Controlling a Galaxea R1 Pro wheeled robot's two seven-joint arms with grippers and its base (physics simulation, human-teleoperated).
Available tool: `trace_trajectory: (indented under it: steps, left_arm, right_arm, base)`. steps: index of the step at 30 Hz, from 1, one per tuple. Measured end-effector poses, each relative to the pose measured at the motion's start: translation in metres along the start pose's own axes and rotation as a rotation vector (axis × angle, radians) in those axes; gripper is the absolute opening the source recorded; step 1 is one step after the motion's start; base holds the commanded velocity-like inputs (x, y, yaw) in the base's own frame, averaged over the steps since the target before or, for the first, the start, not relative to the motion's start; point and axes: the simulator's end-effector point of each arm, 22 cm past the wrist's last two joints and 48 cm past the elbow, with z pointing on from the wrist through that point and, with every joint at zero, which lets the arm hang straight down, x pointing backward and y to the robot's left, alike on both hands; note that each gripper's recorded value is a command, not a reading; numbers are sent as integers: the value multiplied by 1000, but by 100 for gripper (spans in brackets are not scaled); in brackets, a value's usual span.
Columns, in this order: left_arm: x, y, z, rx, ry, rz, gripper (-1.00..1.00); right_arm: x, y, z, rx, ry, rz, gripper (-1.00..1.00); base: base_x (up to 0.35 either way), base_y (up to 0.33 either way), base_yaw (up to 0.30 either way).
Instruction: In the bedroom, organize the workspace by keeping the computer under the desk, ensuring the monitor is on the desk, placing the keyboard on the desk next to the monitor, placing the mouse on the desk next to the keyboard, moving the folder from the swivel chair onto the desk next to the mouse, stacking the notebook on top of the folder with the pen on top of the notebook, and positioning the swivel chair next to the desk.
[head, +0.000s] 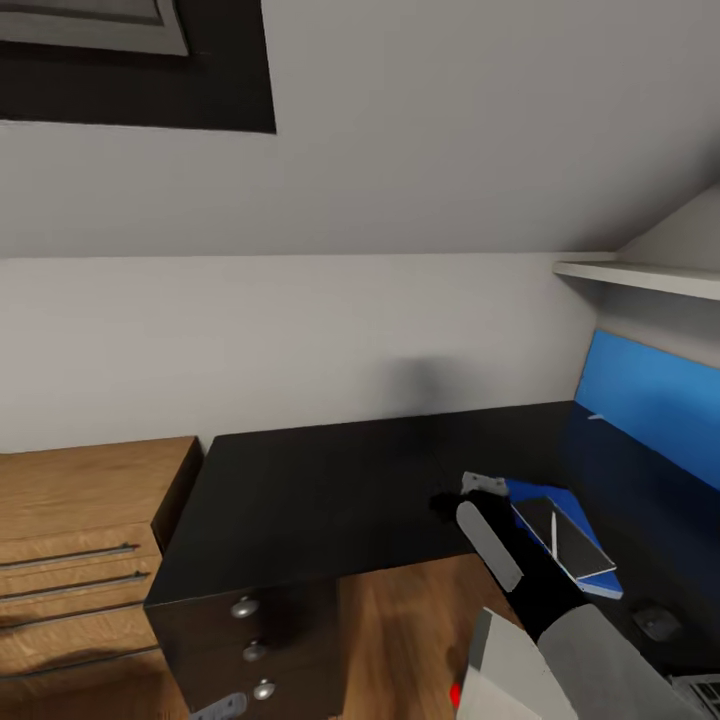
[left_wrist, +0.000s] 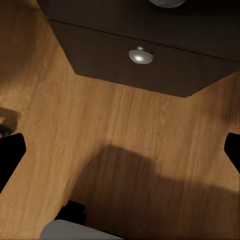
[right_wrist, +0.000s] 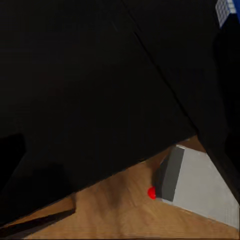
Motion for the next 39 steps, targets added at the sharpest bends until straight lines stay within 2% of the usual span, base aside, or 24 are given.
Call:
trace_trajectory:
  steps: [3,7,24,30,34,39]
  left_arm:
    - [-1,0,0,0,-5,1,100]
    - [-1,0,0,-2,-5,2,100]
    - [0,1,1,-3,-3,2,100]
    - [0,1,1,-3,-3,2,100]
    - [1,1,1,-4,0,2,100]
    - [2,1,1,-5,-1,1,100]
  right_arm:
    - [3,10,-3,-6,-10,-43,100]
    - [5,17,-4,-15,-16,-60,100]
    - [9,25,-4,-25,-11,-64,100]
    - [14,33,-5,-33,-15,-94,100]
    - [15,36,-5,-36,-24,-92,100]
    - [15,37,-4,-39,-28,-92,100]
  base:
    - [-317,0,183]
    - [-330,0,78]
    - [-335,0,6]
    - [-336,0,24]
    - [-328,-22,5]
    - [-174,-39,1]
